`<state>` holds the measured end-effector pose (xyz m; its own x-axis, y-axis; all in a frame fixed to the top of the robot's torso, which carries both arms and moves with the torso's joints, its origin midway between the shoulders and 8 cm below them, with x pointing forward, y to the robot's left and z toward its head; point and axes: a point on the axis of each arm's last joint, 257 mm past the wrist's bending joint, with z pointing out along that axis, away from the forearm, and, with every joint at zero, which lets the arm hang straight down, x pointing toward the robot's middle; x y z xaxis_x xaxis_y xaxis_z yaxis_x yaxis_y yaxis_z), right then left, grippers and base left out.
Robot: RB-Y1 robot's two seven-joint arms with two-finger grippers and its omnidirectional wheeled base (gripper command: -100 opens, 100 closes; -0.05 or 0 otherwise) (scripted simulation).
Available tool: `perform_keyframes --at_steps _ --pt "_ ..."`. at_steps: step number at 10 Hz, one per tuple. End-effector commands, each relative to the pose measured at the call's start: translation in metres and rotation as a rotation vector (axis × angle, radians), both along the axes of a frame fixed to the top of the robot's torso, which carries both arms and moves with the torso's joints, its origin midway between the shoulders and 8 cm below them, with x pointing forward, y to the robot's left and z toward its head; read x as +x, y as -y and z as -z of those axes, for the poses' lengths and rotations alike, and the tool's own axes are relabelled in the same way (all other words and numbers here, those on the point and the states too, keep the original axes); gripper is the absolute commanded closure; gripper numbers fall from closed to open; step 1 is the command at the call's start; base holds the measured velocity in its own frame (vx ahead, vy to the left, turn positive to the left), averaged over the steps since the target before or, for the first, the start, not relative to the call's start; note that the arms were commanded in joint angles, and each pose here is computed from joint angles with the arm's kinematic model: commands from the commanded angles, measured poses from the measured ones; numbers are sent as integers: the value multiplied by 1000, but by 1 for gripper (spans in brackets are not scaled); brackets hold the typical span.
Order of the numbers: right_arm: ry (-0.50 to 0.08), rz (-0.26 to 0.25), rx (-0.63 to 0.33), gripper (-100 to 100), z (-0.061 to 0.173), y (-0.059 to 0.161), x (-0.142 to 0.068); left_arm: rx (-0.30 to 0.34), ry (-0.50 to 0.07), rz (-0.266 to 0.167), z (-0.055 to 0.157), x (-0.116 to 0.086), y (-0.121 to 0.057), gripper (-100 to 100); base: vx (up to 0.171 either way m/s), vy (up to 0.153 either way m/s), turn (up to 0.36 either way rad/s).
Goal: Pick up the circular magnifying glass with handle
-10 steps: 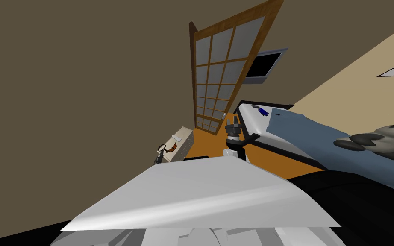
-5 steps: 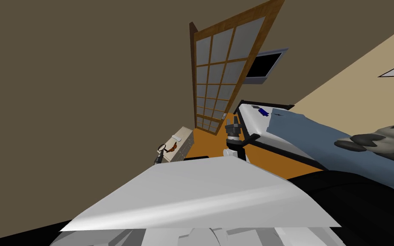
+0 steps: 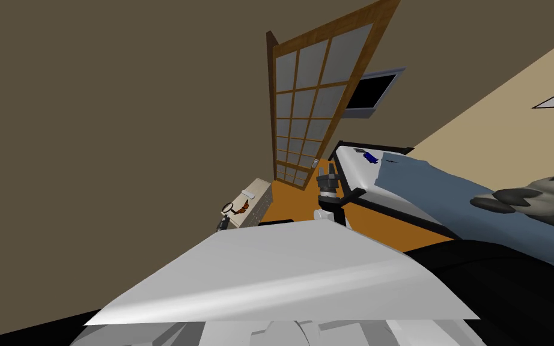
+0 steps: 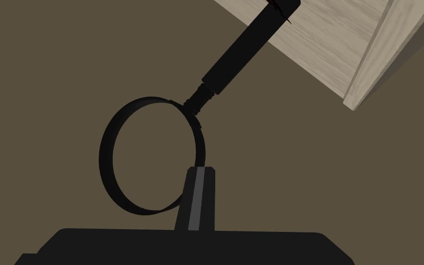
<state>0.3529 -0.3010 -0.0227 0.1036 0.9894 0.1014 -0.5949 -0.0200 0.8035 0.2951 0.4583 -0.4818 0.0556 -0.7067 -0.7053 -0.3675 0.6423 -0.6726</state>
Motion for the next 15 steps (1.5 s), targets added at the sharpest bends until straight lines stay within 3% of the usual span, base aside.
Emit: perform_keyframes --at_steps 1,2,3,8,15 --pt "0 0 0 0 0 0 0 0 0 0 0 0 0 100 0 0 0" --pt "0 0 0 0 0 0 0 0 0 0 0 0 0 0 0 0 0" --pt "0 0 0 0 0 0 0 3 -15 27 -2 6 -7 -100 -30 -11 -85" --pt "0 0 0 0 0 0 0 11 -75 96 -4 20 -28 -100 -53 -18 -89" --pt "0 0 0 0 0 0 0 31 -166 153 -8 31 -59 -100 -39 -15 -68"
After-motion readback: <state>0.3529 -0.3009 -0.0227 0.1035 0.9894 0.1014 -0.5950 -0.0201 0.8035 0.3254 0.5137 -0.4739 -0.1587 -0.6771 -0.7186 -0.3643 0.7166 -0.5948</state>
